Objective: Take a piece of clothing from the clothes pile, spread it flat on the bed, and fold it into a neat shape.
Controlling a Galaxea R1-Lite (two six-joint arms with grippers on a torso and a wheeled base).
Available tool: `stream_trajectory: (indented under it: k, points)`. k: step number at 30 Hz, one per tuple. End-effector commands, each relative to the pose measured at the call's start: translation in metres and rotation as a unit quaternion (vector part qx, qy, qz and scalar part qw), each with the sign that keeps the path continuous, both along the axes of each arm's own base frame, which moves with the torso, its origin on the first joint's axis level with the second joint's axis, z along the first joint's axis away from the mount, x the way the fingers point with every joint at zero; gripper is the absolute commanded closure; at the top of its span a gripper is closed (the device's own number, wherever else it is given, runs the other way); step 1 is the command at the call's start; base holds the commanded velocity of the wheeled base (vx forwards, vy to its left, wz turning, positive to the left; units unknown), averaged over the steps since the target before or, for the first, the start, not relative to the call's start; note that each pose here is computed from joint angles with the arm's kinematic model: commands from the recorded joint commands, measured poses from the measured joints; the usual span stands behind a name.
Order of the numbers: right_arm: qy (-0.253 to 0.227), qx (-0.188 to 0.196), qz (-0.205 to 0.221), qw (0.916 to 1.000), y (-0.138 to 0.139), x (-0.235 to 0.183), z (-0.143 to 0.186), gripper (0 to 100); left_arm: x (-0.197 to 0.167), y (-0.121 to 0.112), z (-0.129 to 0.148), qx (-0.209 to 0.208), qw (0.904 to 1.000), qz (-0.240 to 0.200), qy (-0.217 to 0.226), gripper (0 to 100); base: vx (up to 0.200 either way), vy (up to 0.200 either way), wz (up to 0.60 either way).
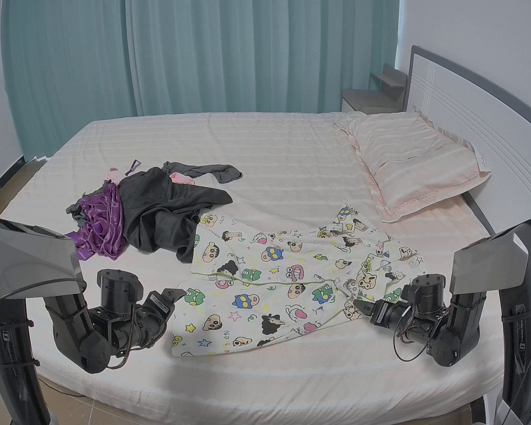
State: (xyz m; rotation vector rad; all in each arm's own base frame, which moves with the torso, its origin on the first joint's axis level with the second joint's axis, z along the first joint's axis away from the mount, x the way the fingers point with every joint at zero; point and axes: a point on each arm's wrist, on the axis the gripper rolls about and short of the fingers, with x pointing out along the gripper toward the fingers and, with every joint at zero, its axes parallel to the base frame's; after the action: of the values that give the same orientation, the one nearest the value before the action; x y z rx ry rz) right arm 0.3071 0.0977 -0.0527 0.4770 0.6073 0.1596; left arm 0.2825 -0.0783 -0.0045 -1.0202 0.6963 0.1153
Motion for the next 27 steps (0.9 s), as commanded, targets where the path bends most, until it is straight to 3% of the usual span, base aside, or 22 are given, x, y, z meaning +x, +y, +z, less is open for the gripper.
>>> stream_trajectory:
  k: [1,8,27]
  points:
    - [0.0,-0.003,-0.017,0.9999,-0.006,0.002,0.0,0,0.0,0.0,0.0,0.0,1.0,0.0,0.0,0,0.0,0.0,0.0]
    - [0.006,0.0,-0.059,0.9982,-0.013,0.001,-0.001,0,0.0,0.0,0.0,0.0,1.0,0.0,0.0,0,0.0,0.0,0.0]
    - [-0.006,-0.008,-0.046,0.9989,0.01,0.012,0.003,0,0.0,0.0,0.0,0.0,1.0,0.0,0.0,0,0.0,0.0,0.0]
